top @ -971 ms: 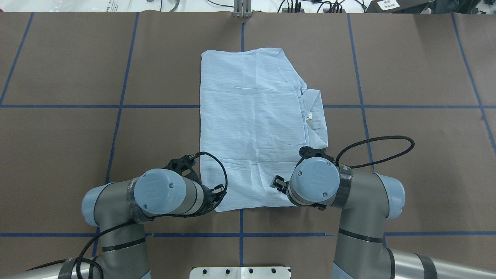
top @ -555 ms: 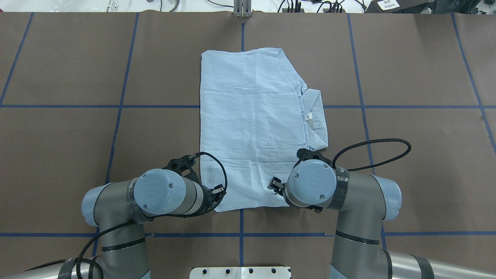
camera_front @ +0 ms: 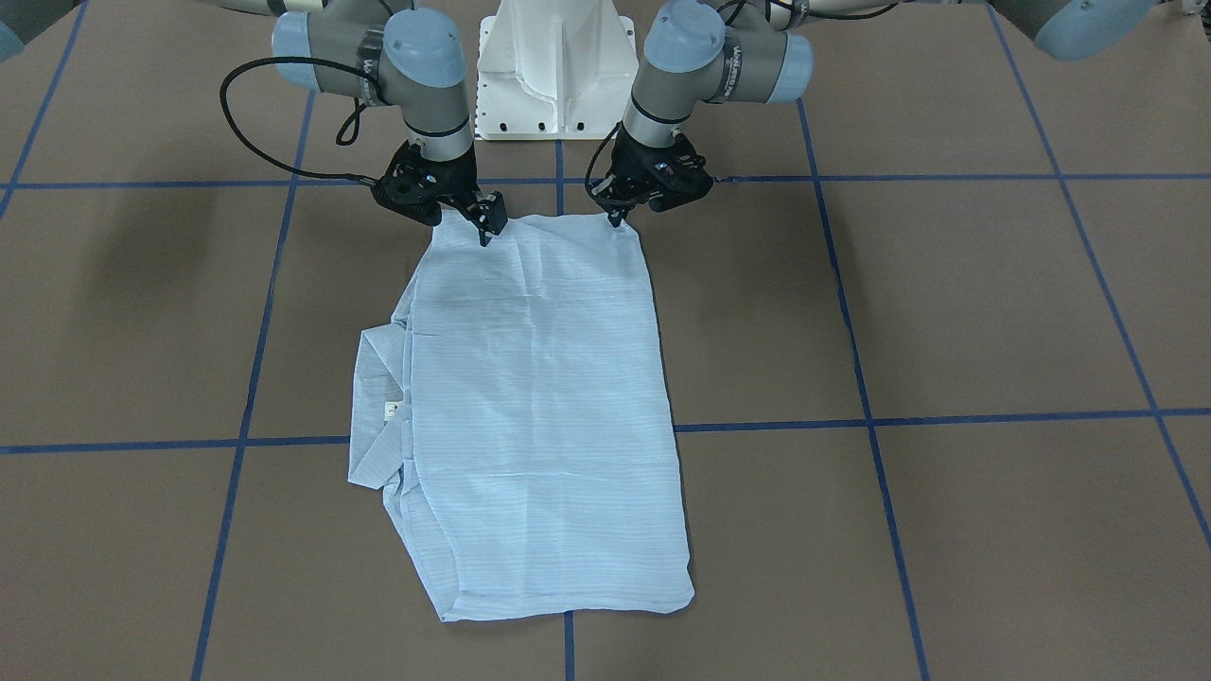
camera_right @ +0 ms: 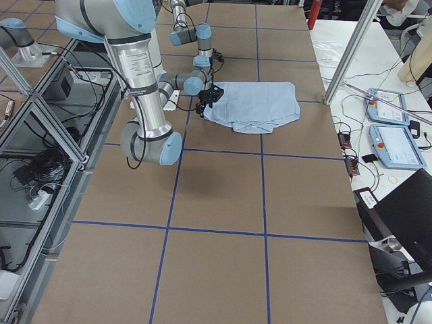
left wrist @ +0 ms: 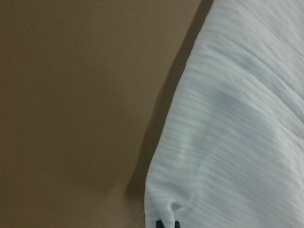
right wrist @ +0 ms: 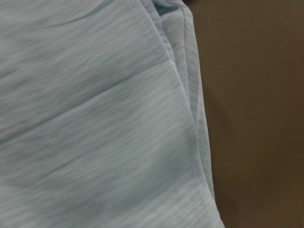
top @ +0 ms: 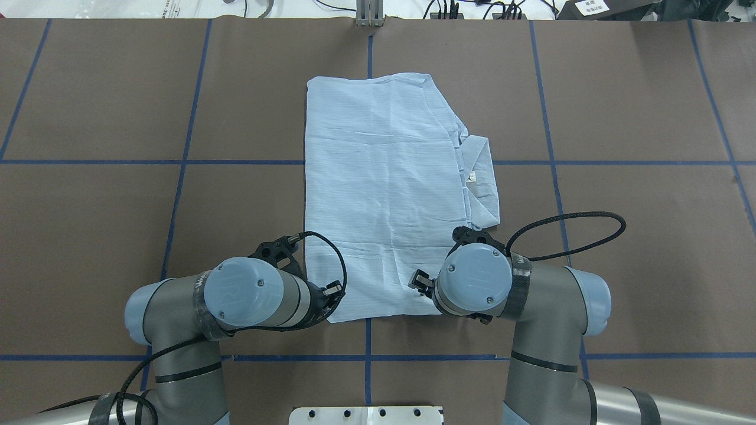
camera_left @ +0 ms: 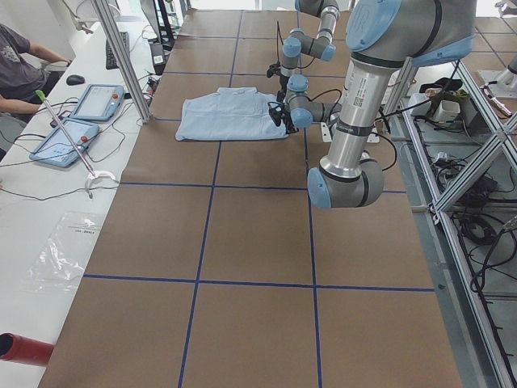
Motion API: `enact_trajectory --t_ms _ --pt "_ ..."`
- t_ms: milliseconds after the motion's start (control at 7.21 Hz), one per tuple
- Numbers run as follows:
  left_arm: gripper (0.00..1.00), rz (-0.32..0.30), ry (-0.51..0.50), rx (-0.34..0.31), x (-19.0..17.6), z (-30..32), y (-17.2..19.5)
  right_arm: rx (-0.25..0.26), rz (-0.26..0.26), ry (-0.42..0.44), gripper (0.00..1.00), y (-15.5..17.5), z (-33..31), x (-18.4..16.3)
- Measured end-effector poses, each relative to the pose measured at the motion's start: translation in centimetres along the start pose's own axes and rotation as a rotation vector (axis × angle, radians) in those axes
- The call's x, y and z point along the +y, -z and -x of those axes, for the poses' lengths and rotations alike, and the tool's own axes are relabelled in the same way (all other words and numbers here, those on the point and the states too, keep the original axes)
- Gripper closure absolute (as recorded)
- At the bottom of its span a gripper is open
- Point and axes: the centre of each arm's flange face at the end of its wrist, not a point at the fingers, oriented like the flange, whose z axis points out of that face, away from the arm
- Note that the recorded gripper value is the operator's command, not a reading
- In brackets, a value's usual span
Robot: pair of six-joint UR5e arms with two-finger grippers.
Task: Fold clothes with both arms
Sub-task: 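Grasp the near edge with both grippers and begin lifting it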
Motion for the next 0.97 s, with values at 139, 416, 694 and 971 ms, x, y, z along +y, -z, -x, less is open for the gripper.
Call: enact_trajectory --t_ms 139,416,694,971 --pt "1.00 0.000 0.000 0.000 0.00 0.00 0.00 0.000 0.000 0.000 0.30 0.00 0.01 0.00" --pt "1.00 0.000 0.000 0.000 0.00 0.00 0.00 0.000 -0.001 0.000 0.50 -0.01 0.01 -0.01" --pt "1.00 0.000 0.000 0.000 0.00 0.00 0.00 -0.001 -0.001 -0.001 0.79 0.03 0.05 -0.04" --pt "1.00 -0.001 0.000 0.001 -0.01 -0.01 0.01 -0.006 0.000 -0.002 1.00 0.15 0.18 -0.02"
